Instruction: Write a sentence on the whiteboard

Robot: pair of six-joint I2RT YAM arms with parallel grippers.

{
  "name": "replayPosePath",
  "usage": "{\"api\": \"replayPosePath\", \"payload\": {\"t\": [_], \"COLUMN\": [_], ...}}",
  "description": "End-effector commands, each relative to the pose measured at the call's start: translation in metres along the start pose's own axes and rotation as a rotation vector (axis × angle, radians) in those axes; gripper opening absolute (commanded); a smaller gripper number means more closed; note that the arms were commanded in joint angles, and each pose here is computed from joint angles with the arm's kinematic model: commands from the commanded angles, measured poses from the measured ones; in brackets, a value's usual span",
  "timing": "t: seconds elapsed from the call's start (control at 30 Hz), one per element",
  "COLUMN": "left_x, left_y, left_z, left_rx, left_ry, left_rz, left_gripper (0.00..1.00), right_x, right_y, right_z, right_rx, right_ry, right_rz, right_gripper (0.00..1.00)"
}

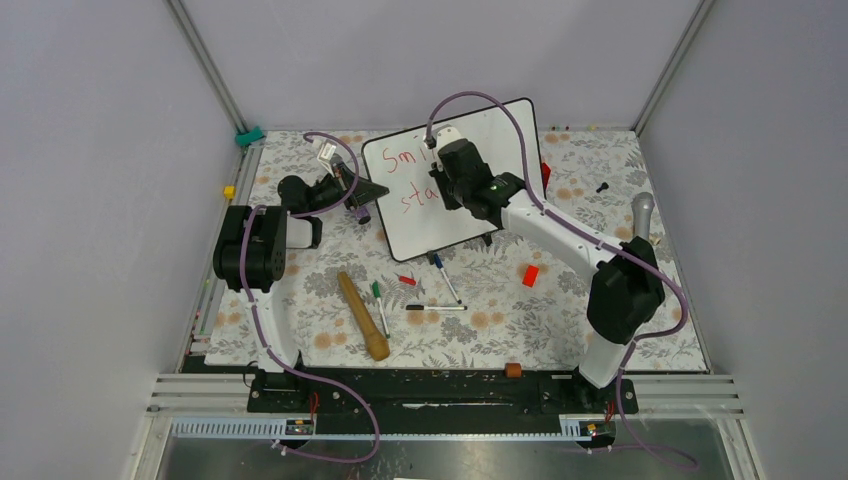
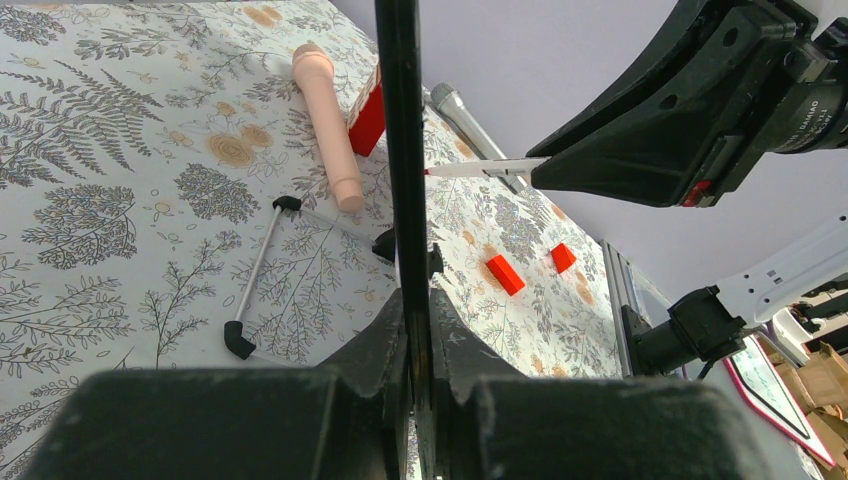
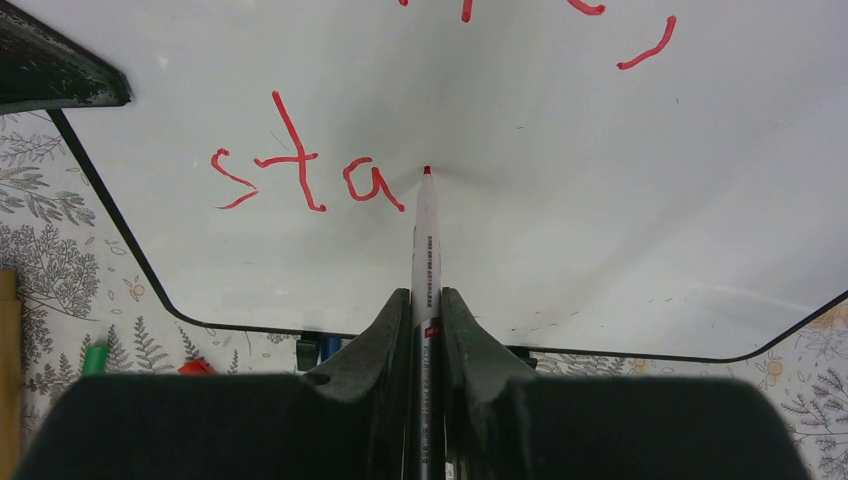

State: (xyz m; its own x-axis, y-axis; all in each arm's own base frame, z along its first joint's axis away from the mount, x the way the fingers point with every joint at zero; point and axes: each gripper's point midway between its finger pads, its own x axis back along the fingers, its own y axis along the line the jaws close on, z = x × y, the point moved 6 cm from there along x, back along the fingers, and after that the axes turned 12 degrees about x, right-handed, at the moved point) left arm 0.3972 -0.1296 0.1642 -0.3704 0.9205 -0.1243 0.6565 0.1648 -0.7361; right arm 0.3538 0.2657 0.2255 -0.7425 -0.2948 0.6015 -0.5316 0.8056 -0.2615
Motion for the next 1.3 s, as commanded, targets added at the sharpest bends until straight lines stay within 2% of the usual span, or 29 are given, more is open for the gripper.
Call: {"api": "replayPosePath", "payload": {"t": [0.0,0.87,1.27], "left_x": [-0.002,-0.002,-0.002], "left_y": [-0.010,-0.010,-0.011], "left_z": [0.006,0.006,0.006], "left_rx": [-0.192,-0.191,-0.194], "left_ry": [0.086,0.085,0.086], "left_rz": [0.094,0.093,0.094], "left_gripper": [0.00,0.00,0.00], "right_x": [0.003,-0.009,-0.008], "right_y": [-0.004,-0.001,-0.006], "right_z": [-0.019,0.003,0.002], "right_rx": [-0.023,0.015,0.010], "right_ry": [-0.047,0.079,0.077], "right_rz": [0.003,0.011,0.049], "right_gripper": [0.00,0.00,0.00]}}
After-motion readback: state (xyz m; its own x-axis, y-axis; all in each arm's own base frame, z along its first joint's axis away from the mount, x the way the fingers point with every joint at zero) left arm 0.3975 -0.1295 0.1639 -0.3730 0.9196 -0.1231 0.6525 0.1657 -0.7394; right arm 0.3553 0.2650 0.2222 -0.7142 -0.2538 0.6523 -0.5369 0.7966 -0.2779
